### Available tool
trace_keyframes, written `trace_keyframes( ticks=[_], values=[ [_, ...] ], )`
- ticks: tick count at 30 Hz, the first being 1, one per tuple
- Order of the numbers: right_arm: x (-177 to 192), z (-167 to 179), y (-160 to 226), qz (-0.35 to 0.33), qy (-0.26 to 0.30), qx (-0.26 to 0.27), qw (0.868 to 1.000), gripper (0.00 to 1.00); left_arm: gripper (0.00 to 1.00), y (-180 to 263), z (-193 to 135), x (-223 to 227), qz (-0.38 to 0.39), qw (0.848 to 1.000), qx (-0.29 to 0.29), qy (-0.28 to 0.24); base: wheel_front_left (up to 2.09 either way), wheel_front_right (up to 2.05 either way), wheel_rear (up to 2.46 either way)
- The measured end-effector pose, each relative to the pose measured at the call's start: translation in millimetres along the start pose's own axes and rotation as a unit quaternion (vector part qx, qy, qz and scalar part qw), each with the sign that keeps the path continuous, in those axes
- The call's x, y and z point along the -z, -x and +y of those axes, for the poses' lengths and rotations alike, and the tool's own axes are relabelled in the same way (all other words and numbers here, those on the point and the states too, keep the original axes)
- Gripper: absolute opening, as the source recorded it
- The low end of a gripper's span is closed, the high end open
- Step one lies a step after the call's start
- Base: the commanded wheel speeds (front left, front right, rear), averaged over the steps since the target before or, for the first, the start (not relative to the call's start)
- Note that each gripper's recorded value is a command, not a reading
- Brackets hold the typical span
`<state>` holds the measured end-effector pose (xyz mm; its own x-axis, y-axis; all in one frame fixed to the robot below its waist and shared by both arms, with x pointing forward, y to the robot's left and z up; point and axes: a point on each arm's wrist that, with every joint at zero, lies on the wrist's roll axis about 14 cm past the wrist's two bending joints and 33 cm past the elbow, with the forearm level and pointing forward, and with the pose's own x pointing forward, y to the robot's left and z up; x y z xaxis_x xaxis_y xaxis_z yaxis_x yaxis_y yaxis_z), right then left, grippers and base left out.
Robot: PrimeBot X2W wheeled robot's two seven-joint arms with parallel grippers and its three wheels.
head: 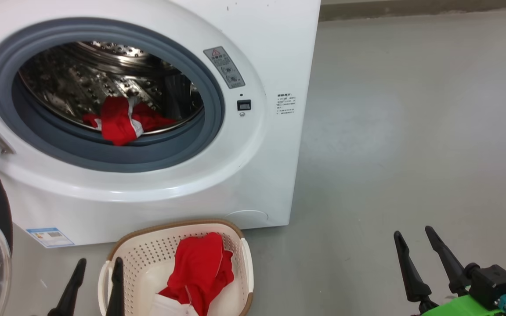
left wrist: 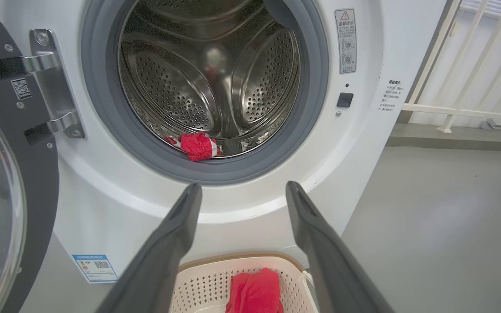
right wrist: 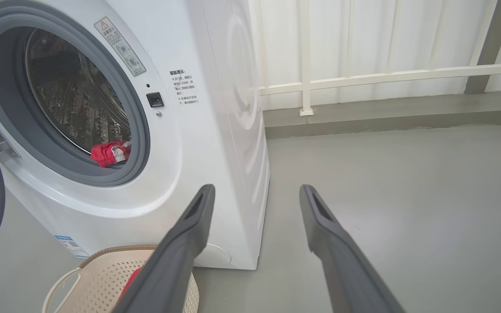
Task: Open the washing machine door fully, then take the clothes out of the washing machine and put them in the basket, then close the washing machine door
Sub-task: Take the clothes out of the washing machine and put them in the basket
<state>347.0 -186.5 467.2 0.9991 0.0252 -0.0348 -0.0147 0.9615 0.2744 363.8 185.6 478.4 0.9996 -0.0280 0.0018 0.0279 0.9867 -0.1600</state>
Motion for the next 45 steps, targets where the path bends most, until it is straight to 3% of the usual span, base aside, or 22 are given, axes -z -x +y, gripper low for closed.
trace_keyframes(
  ticks=[29, 37, 45],
  values=[
    [6.7, -6.2, 6.8, 0.01, -0.002, 0.012, 1.0, 1.0, 1.0, 7.9, 12.1, -6.1, -0.009, 1.0, -0.018, -0.001, 0.0, 0.0, 0.0],
    [7.6, -3.6, -12.7, 0.01, -0.006, 0.01, 1.0, 1.0, 1.0, -26.0, 0.7, 1.3, -0.003, 1.0, -0.001, 0.007, 0.0, 0.0, 0.0],
    [13.5, 0.0, -41.2, 0.013, -0.012, 0.007, 1.0, 1.0, 1.0, -89.4, -10.8, 21.6, 0.023, 1.0, 0.021, 0.003, 0.0, 0.0, 0.0]
  ],
)
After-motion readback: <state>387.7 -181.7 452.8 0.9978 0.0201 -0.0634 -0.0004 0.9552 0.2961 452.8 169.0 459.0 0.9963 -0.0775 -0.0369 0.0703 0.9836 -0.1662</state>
